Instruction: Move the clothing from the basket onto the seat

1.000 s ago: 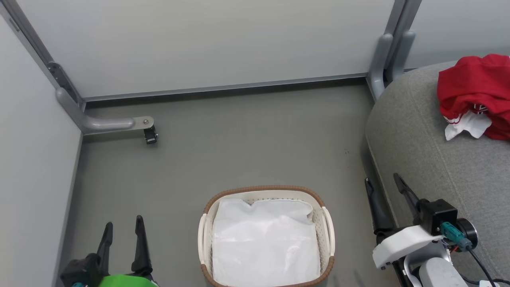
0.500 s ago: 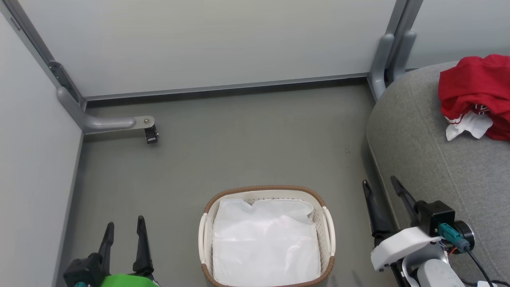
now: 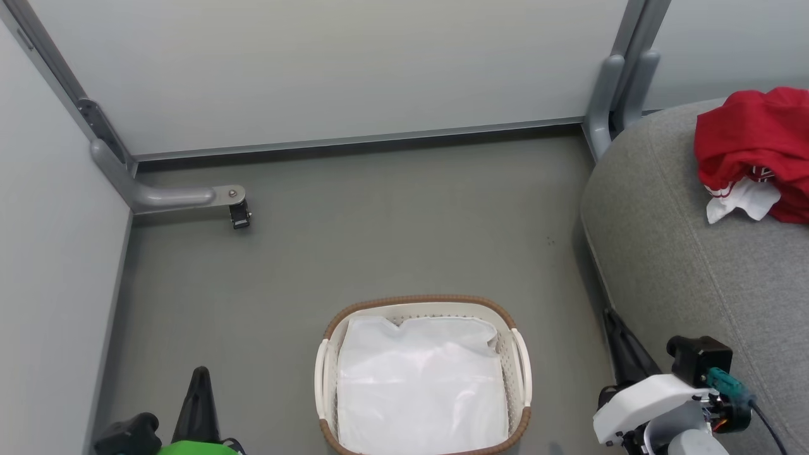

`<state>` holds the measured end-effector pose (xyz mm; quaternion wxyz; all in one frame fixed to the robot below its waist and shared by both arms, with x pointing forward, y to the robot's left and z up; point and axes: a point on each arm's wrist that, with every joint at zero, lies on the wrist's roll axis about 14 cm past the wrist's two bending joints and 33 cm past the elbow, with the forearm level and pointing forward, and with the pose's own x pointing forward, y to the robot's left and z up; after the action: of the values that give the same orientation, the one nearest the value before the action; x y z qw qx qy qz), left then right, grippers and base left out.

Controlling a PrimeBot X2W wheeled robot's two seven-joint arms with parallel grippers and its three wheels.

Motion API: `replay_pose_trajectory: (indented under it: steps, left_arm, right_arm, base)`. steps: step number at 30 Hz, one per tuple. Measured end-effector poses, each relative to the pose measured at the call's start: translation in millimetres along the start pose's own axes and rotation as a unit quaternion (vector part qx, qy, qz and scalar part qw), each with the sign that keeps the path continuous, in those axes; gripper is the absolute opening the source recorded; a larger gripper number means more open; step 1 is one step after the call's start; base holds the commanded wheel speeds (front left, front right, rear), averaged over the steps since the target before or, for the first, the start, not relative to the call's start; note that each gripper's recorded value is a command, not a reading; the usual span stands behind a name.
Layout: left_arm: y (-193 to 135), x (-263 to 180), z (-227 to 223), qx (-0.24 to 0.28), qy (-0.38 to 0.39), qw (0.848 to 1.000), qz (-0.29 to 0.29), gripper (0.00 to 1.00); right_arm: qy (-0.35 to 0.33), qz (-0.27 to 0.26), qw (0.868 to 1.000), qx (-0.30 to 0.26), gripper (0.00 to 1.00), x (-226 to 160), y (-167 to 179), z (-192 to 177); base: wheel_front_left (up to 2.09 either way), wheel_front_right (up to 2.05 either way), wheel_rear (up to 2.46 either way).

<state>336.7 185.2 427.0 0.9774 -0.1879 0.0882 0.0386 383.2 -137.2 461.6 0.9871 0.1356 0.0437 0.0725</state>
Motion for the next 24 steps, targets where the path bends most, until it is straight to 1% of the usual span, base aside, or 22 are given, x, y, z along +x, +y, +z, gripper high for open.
replay_pose_trajectory:
  steps: [10, 24]
  left_arm:
    - [6.4, 2.4, 2.8, -0.079, 0.005, 0.997, 0.016, 0.00]
    - [5.7, 10.9, 13.1, -0.179, 0.002, 0.984, 0.018, 0.00]
  right_arm:
    - [-0.004, -0.026, 0.996, 0.088, 0.00, -0.2, -10.9, 5.2]
    - [-0.011, -0.049, 0.979, 0.196, 0.00, -1.1, -22.1, 11.1]
  base:
    - [0.00, 0.00, 0.00]
    - [0.00, 0.00, 0.00]
